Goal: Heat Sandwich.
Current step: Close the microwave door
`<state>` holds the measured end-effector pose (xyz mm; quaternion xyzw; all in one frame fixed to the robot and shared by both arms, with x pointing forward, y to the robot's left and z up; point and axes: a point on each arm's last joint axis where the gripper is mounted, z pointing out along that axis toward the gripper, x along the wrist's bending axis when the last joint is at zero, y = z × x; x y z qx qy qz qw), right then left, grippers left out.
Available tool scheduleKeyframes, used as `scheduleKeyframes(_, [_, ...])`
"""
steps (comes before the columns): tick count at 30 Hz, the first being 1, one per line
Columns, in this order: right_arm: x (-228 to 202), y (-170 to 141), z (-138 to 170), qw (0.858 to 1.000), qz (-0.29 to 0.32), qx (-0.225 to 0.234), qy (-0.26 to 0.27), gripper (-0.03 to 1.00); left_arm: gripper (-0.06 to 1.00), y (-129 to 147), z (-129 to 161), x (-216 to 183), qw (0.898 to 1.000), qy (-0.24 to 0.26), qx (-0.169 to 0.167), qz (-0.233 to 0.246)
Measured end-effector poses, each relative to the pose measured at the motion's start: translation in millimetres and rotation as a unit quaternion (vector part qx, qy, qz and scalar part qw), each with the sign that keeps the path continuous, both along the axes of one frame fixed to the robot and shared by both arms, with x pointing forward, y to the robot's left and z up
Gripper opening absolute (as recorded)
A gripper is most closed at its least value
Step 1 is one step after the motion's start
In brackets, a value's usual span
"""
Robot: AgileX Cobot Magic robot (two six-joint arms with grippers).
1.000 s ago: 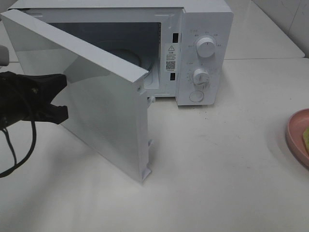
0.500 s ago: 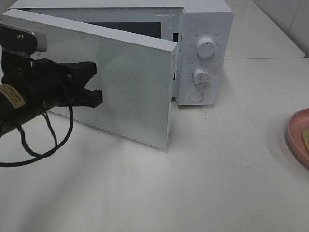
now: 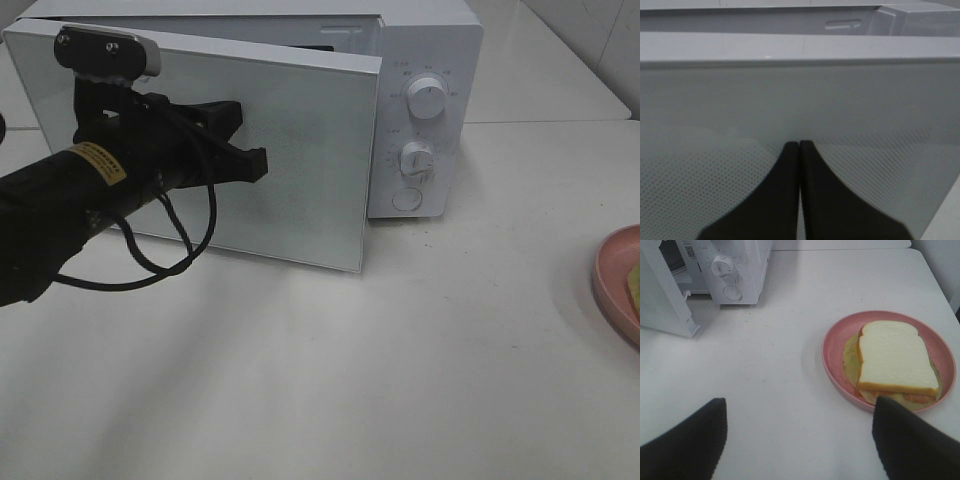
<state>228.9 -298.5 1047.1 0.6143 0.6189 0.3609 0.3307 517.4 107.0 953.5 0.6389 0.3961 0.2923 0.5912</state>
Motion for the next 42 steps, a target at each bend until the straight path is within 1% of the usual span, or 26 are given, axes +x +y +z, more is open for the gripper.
scheduleKeyframes(10, [0,0,0,1.000,0.000,0.000,0.000,0.77,0.00,-22,-1,20,1.000,-0.003,-0.014,0.003])
scheduleKeyframes(14, [0,0,0,1.000,0.000,0.000,0.000,0.77,0.00,-26,0,29,1.000,-0.006,-0.023,0.011])
scheduleKeyframes(22, [0,0,0,1.000,0.000,0.000,0.000,0.77,0.00,-35,-1,40,1.000,-0.004,-0.026,0.013])
scheduleKeyframes(25, [0,0,0,1.000,0.000,0.000,0.000,0.77,0.00,-40,-3,43,1.000,-0.002,-0.025,0.009])
scheduleKeyframes(27, [0,0,0,1.000,0.000,0.000,0.000,0.77,0.00,-46,-6,45,1.000,0.003,-0.017,0.003])
scheduleKeyframes(33, [0,0,0,1.000,0.000,0.000,0.000,0.77,0.00,-55,-5,53,1.000,0.003,-0.015,-0.003])
scheduleKeyframes(37, [0,0,0,1.000,0.000,0.000,0.000,0.77,0.00,-64,-6,58,1.000,0.001,0.002,-0.019])
scheduleKeyframes(42, [0,0,0,1.000,0.000,0.000,0.000,0.77,0.00,-68,-8,58,1.000,0.000,0.008,-0.026])
